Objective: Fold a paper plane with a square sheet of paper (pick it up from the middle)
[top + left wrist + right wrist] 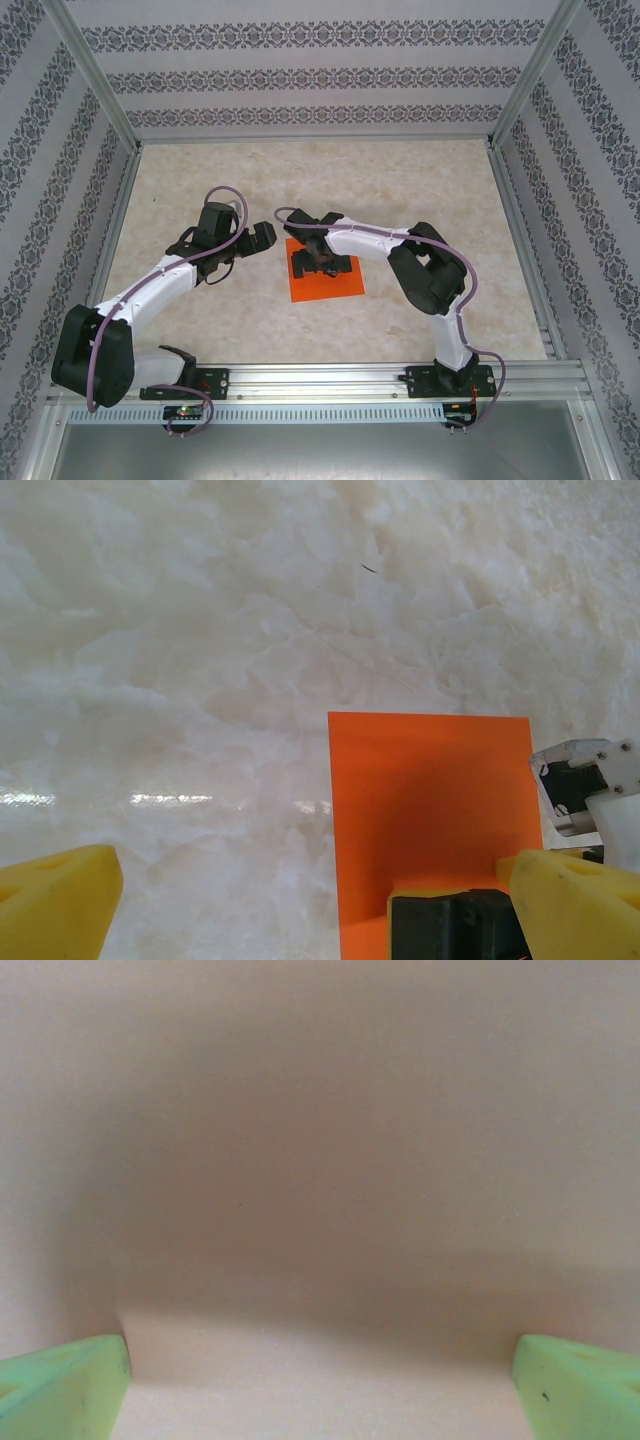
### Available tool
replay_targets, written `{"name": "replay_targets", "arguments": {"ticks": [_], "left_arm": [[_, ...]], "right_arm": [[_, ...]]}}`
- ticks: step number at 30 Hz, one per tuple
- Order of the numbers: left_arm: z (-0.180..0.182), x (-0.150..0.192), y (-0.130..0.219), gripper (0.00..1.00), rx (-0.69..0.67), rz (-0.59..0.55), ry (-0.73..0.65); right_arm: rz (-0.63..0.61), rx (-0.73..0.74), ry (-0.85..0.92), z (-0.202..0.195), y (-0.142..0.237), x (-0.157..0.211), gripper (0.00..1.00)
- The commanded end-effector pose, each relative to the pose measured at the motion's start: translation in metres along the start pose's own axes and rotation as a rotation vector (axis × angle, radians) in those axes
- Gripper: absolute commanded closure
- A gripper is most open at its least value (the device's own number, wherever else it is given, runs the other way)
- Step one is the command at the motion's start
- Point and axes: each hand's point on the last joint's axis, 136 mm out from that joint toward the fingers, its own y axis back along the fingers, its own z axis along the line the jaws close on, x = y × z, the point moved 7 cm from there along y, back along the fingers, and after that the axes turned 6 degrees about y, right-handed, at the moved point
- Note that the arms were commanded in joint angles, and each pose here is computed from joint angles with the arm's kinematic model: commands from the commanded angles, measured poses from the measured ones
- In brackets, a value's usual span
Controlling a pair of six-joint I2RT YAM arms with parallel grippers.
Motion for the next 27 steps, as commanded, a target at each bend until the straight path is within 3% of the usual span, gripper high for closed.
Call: {"name": "replay_targets", "arguments": {"ticks": [1,13,16,21,23,27], "left_arm": [[-0.002,0.004,0.004,0.0,0.008,0.012,0.002],[-0.002,0.004,0.003,0.0,0.009,0.014,0.006],[-0.003,0.003,0.003,0.0,0.009,0.013,0.004],[-0.002,0.004,0.003,0.0,0.008,0.014,0.007],[-0.002,0.004,0.003,0.0,0.009,0.013,0.007],[-0.002,0.003,0.003,0.0,0.008,0.011,0.006]], "right_arm": [[0.06,-0.003,-0.024,-0.002,-0.023,0.013,0.04],[-0.016,-0.025,-0.007,0.001,0.006,-0.003,0.11],[-0.059,-0.043,-0.019,0.002,0.019,-0.008,0.22],[-0.11,-0.08,-0.043,-0.001,0.039,-0.015,0.32],[-0.13,-0.095,-0.048,-0.002,0.045,-0.018,0.41],[-0.164,-0.129,-0.061,-0.004,0.057,-0.021,0.46]]}}
